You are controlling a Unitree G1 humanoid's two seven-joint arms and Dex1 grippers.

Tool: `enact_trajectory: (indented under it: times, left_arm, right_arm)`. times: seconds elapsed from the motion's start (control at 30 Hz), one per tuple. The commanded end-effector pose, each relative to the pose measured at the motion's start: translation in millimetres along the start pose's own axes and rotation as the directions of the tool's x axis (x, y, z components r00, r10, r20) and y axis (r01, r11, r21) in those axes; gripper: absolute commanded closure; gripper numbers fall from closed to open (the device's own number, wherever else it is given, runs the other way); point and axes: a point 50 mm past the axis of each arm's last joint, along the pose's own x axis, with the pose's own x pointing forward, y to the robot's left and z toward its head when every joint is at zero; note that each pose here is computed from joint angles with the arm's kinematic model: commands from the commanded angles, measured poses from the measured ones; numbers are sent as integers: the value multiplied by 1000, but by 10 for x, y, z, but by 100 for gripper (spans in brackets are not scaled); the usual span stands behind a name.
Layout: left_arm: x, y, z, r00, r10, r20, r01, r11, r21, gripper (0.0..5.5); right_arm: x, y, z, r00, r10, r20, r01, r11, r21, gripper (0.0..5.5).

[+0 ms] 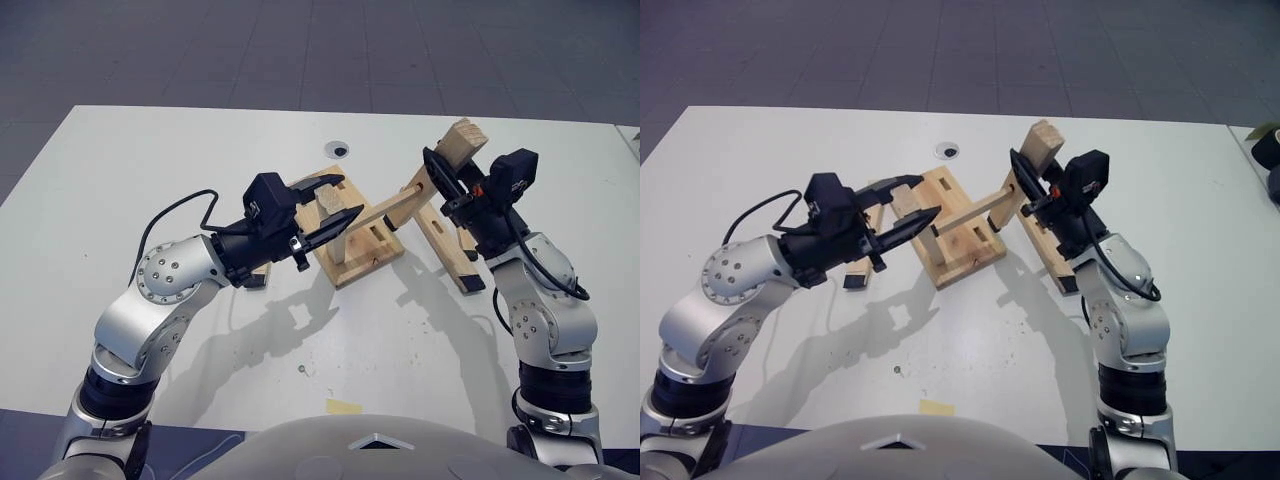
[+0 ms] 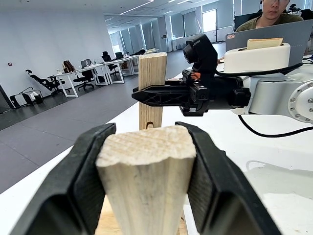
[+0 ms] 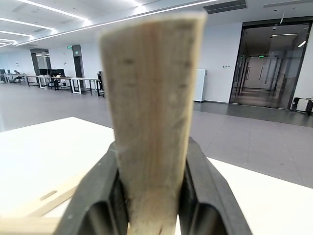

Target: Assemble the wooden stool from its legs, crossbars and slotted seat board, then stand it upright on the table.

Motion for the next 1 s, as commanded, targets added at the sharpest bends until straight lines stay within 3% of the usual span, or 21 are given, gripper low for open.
enact_trajectory:
  times: [0.03, 0.47, 0.9, 1.0]
  left_arm:
    - [-49, -15, -277, 988, 20, -153, -29, 998, -58, 347]
    - [-43, -19, -301, 987, 23, -157, -30, 999, -40, 347]
    - [-20, -59, -318, 987, 2, -161, -8, 999, -37, 347]
    - [-15, -72, -319, 987, -4, -161, -2, 999, -38, 347]
  right_arm:
    - [-5, 138, 28, 995, 96, -3, -96, 995, -7, 449]
    - [87, 217, 284, 985, 162, 61, -160, 986, -48, 449]
    - [92, 196, 335, 985, 145, 92, -155, 980, 122, 447]
    - [107, 216, 412, 980, 172, 105, -176, 984, 36, 446]
